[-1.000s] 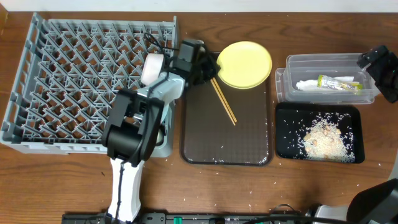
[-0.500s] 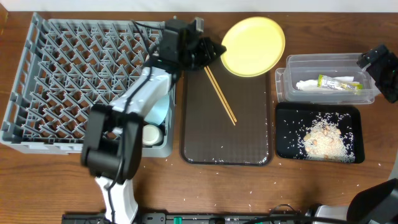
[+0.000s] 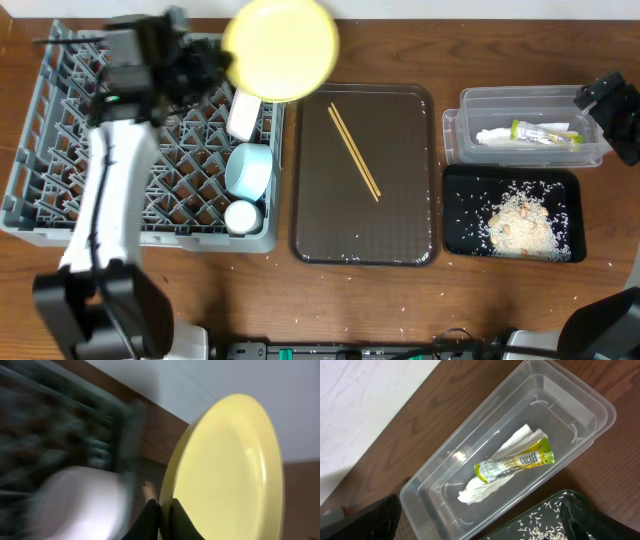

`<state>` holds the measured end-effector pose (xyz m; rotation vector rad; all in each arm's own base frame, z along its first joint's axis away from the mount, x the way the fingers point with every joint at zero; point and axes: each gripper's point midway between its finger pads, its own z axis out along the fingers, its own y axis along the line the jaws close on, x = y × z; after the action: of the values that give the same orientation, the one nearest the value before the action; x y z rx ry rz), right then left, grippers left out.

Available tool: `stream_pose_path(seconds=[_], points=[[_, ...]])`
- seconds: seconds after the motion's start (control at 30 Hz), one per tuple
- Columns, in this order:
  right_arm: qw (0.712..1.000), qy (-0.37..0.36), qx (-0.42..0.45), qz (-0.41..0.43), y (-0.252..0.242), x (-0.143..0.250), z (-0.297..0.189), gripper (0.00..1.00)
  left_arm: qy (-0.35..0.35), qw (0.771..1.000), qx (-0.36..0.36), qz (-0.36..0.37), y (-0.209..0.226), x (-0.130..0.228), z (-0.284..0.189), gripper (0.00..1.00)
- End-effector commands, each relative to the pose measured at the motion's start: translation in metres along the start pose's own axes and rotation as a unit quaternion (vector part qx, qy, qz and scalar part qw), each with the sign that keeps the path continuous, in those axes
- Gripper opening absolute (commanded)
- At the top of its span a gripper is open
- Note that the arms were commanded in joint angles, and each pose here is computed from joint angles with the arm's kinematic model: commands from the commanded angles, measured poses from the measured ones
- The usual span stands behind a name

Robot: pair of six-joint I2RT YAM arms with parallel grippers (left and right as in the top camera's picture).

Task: Sort waste into correct bins and load items into the dishwasher
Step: 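Lower the yellow plate upright into the back of the rack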

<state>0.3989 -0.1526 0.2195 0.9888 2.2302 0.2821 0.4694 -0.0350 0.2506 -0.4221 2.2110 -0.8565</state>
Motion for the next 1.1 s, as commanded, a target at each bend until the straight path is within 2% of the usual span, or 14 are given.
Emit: stream_pose_path(seconds=[0.0, 0.1, 0.23, 0.47, 0.6, 0.83, 1.07], points=[[1.000, -0.003, -0.001, 0.003, 0.001, -0.002, -0.001, 0.99, -0.060, 0.994, -0.071, 0.059, 0.030, -0.029, -0.039, 0.07], [1.000, -0.002, -0.001, 0.003, 0.001, -0.002, -0.001, 0.99, -0.077, 0.983, -0.155, 0.054, 0.074, -0.040, -0.061, 0.07], [1.000, -0.003, -0.001, 0.003, 0.001, -0.002, -0.001, 0.99, -0.084, 0.963, -0.250, 0.061, 0.114, -0.040, -0.074, 0.07], [1.000, -0.003, -0.001, 0.003, 0.001, -0.002, -0.001, 0.99, -0.109, 0.918, -0.374, 0.070, 0.152, -0.047, -0.100, 0.08], [1.000, -0.003, -0.001, 0.003, 0.001, -0.002, -0.001, 0.99, -0.118, 0.903, -0.405, 0.076, 0.160, -0.051, -0.108, 0.07], [1.000, -0.003, -0.001, 0.003, 0.001, -0.002, -0.001, 0.99, -0.110, 0.902, -0.407, 0.094, 0.160, -0.051, -0.102, 0.07], [1.000, -0.003, -0.001, 0.003, 0.001, -0.002, -0.001, 0.99, -0.118, 0.868, -0.465, 0.127, 0.166, -0.055, -0.092, 0.07]])
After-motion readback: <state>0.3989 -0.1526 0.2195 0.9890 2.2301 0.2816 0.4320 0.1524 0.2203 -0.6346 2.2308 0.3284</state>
